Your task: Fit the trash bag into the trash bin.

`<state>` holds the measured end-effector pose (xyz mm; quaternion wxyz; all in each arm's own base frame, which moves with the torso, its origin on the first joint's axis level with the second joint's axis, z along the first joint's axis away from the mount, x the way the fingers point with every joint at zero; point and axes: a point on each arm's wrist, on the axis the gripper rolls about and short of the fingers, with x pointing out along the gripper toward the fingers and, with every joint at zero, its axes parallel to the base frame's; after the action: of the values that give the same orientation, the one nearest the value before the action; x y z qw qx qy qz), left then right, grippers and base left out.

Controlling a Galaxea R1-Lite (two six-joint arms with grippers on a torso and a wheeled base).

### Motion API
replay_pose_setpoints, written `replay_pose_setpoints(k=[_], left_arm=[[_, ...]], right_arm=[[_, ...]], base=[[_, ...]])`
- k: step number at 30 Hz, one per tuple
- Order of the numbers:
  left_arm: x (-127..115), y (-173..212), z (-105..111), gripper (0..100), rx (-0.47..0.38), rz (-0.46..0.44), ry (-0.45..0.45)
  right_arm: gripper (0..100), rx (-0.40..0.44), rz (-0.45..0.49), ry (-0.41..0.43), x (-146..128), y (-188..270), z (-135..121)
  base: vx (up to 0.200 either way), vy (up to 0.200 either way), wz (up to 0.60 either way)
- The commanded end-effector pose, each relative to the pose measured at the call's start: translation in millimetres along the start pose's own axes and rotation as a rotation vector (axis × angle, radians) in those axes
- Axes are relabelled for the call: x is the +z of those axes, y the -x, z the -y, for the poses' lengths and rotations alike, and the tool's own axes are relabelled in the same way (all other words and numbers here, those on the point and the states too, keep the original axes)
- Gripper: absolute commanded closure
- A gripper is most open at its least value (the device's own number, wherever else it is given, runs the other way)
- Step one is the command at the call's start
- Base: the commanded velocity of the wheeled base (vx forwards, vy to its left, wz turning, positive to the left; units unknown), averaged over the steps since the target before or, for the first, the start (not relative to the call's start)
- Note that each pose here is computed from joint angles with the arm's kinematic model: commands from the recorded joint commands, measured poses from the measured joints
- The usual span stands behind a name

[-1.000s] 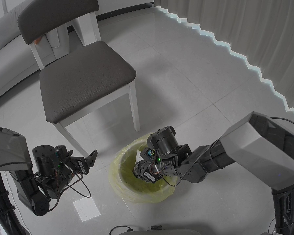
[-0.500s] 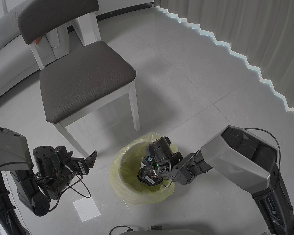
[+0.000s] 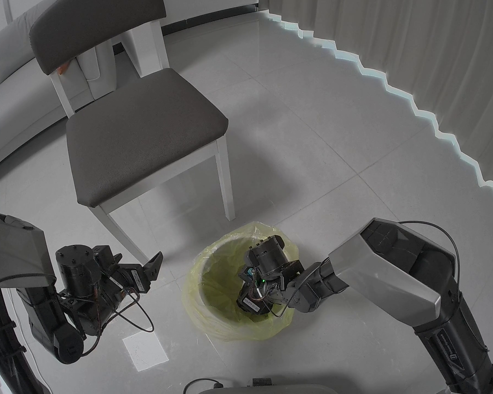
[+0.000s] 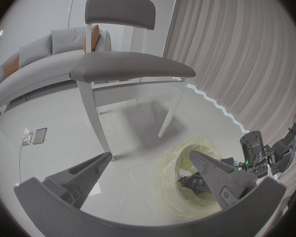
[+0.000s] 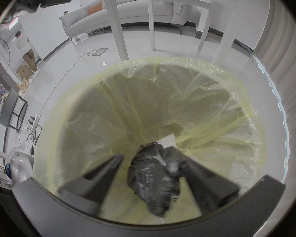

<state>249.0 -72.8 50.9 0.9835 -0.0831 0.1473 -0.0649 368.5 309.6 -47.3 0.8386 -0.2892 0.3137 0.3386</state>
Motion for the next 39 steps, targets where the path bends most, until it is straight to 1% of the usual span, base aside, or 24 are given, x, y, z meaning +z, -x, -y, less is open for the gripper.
replay_pose_setpoints(k=[1, 5, 11, 13, 17, 19, 20, 21, 23, 28, 30, 33, 34, 36, 39], left_arm=[[3, 1, 1, 0, -0.006, 0.022, 0.003], [2, 1, 1, 0, -0.007, 0.017, 0.002], [-2, -3, 4, 0, -0.014, 0.005, -0.001], [-8, -10, 6, 0, -0.021, -0.013, -0.006], [-14, -24, 8, 0, -0.023, -0.022, -0.008], [-25, -44, 8, 0, -0.02, -0.038, -0.015], [-25, -44, 8, 0, -0.02, -0.038, -0.015], [-36, -59, 8, 0, -0.015, -0.052, -0.023], [-46, -71, 8, 0, -0.014, -0.068, -0.025], [-67, -86, 5, 0, -0.013, -0.113, -0.036], [-81, -90, 1, 0, -0.005, -0.153, -0.063], [-90, -93, -2, 0, -0.021, -0.179, -0.085], [-90, -93, -2, 0, -0.021, -0.179, -0.085], [-92, -99, -1, 0, -0.029, -0.173, -0.083], [-93, -100, -1, 0, -0.03, -0.175, -0.084]], right_arm=[[0, 0.001, 0.0, 0.0, 0, 0, 0], [0, -0.005, 0.011, -0.001, 5, 7, 2], [0, -0.013, 0.037, -0.003, 16, 30, 8], [0, -0.025, 0.062, -0.017, 23, 47, 13], [0, -0.047, 0.095, -0.055, 31, 70, 25], [0, -0.063, 0.103, -0.073, 31, 88, 35], [0, -0.063, 0.103, -0.073, 31, 88, 35], [0, -0.077, 0.109, -0.084, 29, 104, 42], [0, -0.098, 0.122, -0.098, 29, 117, 53], [0, -0.157, 0.165, -0.14, 30, 144, 80], [0, -0.187, 0.178, -0.161, 29, 151, 95], [0, -0.213, 0.191, -0.18, 28, 152, 107], [0, -0.213, 0.191, -0.18, 28, 152, 107], [0, -0.231, 0.21, -0.195, 31, 152, 116], [0, -0.227, 0.222, -0.202, 32, 152, 118]], base=[[0.0, 0.0, 0.0], [0.0, 0.0, 0.0], [0.0, 0.0, 0.0], [0.0, 0.0, 0.0], [0.0, 0.0, 0.0], [0.0, 0.0, 0.0], [0.0, 0.0, 0.0], [0.0, 0.0, 0.0], [0.0, 0.0, 0.0], [0.0, 0.0, 0.0], [0.0, 0.0, 0.0], [0.0, 0.0, 0.0], [0.0, 0.0, 0.0], [0.0, 0.0, 0.0], [0.0, 0.0, 0.0]])
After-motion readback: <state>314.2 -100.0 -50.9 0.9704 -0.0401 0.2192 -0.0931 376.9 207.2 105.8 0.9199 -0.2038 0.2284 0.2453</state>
